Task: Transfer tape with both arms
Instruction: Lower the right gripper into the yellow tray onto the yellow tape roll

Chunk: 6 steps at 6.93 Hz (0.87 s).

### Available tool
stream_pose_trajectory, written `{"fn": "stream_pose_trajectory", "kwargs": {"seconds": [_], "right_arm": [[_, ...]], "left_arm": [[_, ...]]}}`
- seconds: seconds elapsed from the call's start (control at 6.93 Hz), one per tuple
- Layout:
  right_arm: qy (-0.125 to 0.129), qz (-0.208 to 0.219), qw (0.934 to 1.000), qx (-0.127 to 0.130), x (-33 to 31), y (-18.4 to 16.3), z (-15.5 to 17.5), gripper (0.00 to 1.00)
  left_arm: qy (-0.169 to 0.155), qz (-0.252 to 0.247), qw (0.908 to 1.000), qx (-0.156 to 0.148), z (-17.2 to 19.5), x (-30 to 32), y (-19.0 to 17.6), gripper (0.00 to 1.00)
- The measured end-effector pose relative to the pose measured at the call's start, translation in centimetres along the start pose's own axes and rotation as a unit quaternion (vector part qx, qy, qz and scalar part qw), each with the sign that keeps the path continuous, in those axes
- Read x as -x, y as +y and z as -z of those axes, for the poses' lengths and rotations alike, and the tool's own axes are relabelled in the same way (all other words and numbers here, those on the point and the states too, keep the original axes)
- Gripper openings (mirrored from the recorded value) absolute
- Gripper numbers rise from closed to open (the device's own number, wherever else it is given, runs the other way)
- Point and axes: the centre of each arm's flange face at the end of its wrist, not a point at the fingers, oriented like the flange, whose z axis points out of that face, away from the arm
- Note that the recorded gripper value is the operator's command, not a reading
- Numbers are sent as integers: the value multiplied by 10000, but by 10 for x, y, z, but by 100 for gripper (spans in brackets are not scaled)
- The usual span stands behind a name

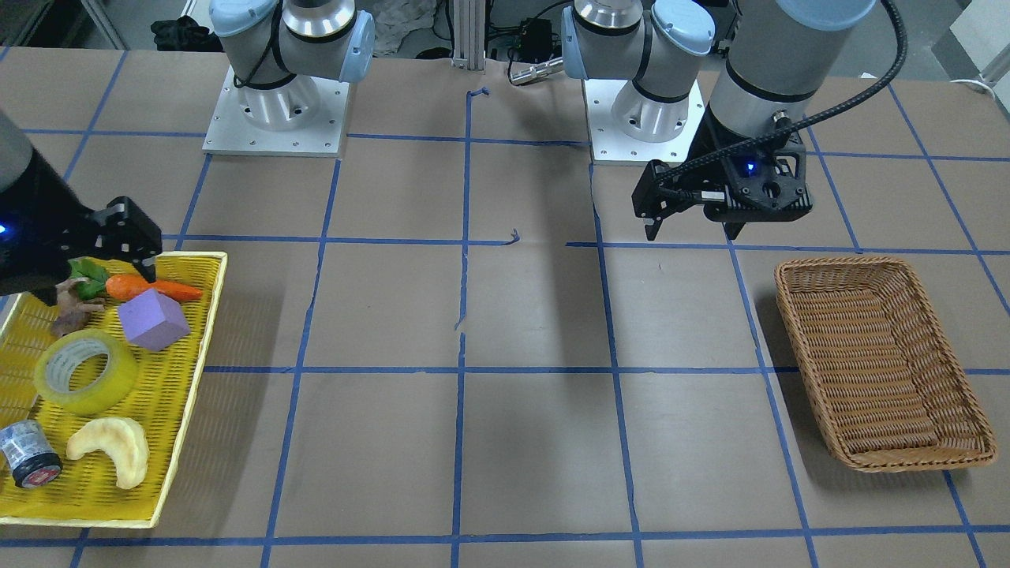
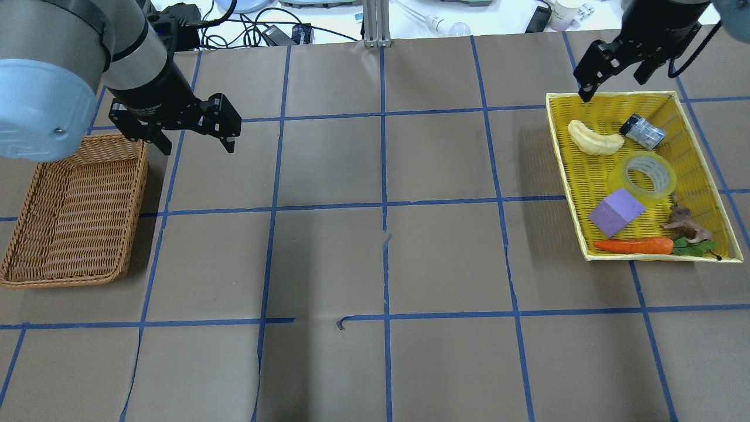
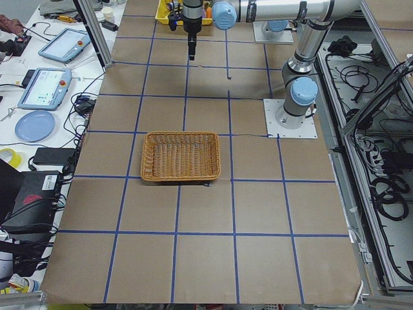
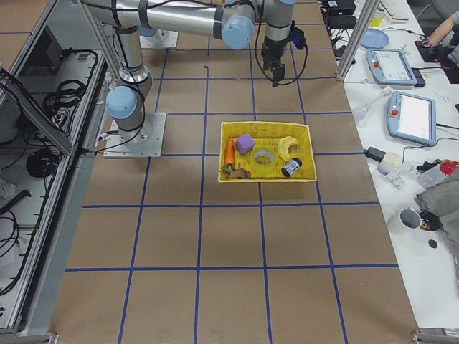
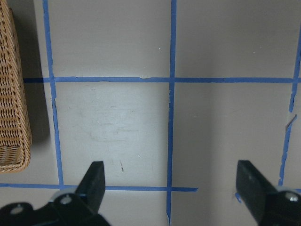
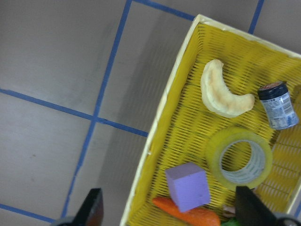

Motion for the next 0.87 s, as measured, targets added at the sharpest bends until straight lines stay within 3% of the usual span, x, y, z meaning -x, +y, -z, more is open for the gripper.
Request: {"fn": "stream_pose_trajectory", "kwargs": {"seconds": [0.29,0.58,0.72,0.87], "right_arm": [[-36,772,9970,58,-89,4,-60,100],[-5,1135,9935,-31,-153,19,-143,100],[-34,1142,9935,-5,-171,29,-181,94],[-123,1123,9936,65,-183,40,-211,81]], "left_arm": [[-3,-7,10000,6,-1,0,0,100],[-4,-5,10000,15,-1,0,0,100],[-4,-4,10000,22,-2,0,0,100],[-4,-4,10000,24,-2,-1,0,100]]}}
